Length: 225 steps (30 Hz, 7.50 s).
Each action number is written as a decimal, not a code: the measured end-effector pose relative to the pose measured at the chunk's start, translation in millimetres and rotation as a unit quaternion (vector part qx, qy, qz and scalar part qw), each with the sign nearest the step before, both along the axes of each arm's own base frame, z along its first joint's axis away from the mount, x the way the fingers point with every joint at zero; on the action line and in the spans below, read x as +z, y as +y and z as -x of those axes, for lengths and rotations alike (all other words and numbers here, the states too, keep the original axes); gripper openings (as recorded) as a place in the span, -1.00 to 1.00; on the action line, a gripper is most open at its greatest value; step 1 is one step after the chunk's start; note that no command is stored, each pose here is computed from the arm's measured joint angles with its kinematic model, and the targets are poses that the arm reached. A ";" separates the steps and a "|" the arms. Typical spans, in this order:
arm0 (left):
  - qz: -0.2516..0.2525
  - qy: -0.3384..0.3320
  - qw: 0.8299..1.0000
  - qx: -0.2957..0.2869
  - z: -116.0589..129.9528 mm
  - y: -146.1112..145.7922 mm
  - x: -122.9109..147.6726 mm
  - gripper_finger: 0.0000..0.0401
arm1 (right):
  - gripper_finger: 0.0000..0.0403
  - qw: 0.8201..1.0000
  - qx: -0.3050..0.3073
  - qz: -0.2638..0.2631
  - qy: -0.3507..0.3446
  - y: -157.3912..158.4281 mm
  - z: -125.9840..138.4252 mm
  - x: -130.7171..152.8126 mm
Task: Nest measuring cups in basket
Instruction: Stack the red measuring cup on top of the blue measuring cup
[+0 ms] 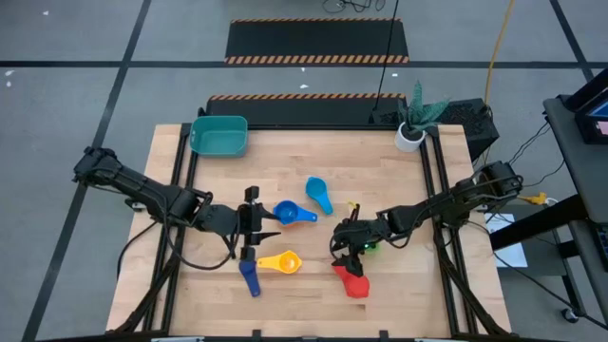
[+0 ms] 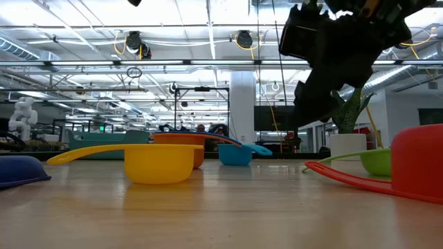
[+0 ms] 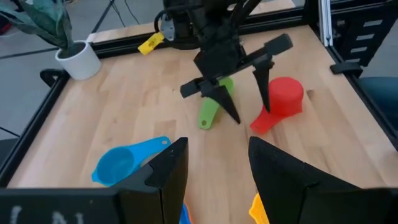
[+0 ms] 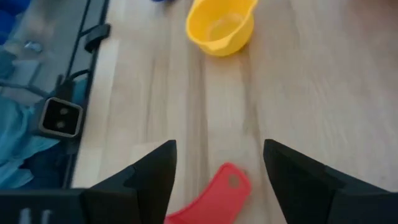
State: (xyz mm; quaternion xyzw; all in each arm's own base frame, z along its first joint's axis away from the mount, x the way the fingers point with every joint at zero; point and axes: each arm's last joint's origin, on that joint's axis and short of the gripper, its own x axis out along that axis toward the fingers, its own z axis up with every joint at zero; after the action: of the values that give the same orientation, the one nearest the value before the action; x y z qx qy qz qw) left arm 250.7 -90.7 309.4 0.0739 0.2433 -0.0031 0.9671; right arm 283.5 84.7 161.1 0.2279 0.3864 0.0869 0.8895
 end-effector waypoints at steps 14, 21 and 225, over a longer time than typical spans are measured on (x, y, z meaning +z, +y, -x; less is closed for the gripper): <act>-0.012 -0.009 1.000 -0.009 -0.9 -0.5 1.6 -0.14 | 0.42 1.000 -0.030 0.000 -0.007 -4.7 9.7 -14.6; -0.015 -0.009 1.000 -0.011 -1.0 -0.6 1.7 -0.14 | 0.42 1.000 -0.020 -0.014 0.002 -0.5 16.4 -20.7; 0.013 -0.318 0.948 -0.031 -150.4 -73.9 -74.2 -0.50 | -1.00 0.712 -0.075 0.351 -0.604 71.3 98.1 147.6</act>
State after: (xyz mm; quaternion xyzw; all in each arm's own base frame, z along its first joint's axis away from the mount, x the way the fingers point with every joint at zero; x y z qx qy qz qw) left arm 401.0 -164.6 235.2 0.0659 -0.0793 -0.0126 0.9946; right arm 185.4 156.0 308.7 -0.1732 -0.2489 -0.0026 0.9529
